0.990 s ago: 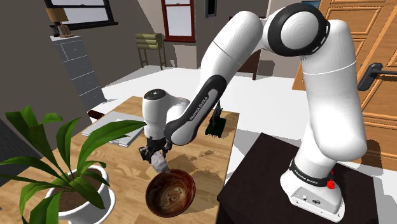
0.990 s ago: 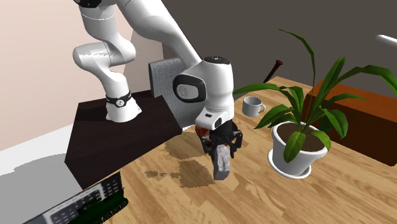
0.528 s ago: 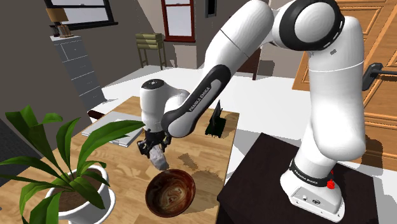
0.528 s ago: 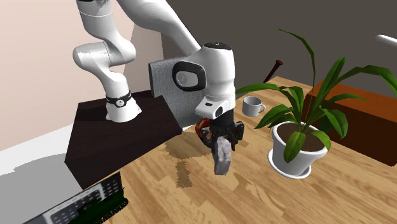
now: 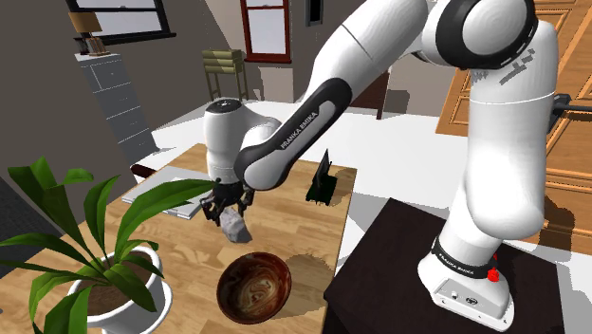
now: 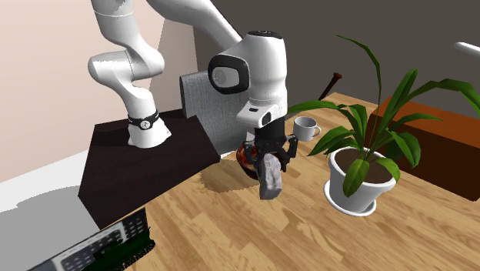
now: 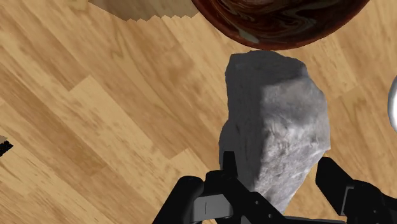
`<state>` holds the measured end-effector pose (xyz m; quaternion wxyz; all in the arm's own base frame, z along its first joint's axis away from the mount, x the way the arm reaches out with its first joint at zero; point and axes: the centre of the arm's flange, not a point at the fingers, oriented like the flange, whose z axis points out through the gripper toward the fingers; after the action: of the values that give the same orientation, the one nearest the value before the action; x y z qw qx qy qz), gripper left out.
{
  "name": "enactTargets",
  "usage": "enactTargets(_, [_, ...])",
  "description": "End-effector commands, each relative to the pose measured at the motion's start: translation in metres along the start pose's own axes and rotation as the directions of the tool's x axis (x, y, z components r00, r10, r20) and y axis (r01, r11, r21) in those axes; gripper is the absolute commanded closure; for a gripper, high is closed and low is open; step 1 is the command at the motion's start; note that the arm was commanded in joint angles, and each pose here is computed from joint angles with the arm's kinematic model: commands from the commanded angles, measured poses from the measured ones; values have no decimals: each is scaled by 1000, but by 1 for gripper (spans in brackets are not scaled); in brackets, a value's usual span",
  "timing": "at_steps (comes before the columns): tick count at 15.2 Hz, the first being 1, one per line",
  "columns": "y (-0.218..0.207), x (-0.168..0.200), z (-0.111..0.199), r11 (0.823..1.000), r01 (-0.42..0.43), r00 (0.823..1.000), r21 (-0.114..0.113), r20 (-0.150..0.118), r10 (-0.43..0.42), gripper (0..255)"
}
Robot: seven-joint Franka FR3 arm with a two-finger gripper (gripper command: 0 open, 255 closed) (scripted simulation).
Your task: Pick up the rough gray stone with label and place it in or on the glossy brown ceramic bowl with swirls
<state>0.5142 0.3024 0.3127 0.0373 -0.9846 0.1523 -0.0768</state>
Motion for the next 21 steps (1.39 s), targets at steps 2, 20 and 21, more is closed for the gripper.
enactTargets(2, [-1,3,-17,1000,0,1000,0,0,0,255])
enactTargets(20, [-21,-105,-90,1000,0,1000,0,0,0,255])
enactTargets(21, [-23,-118,-93,1000,0,1000,0,0,0,255])
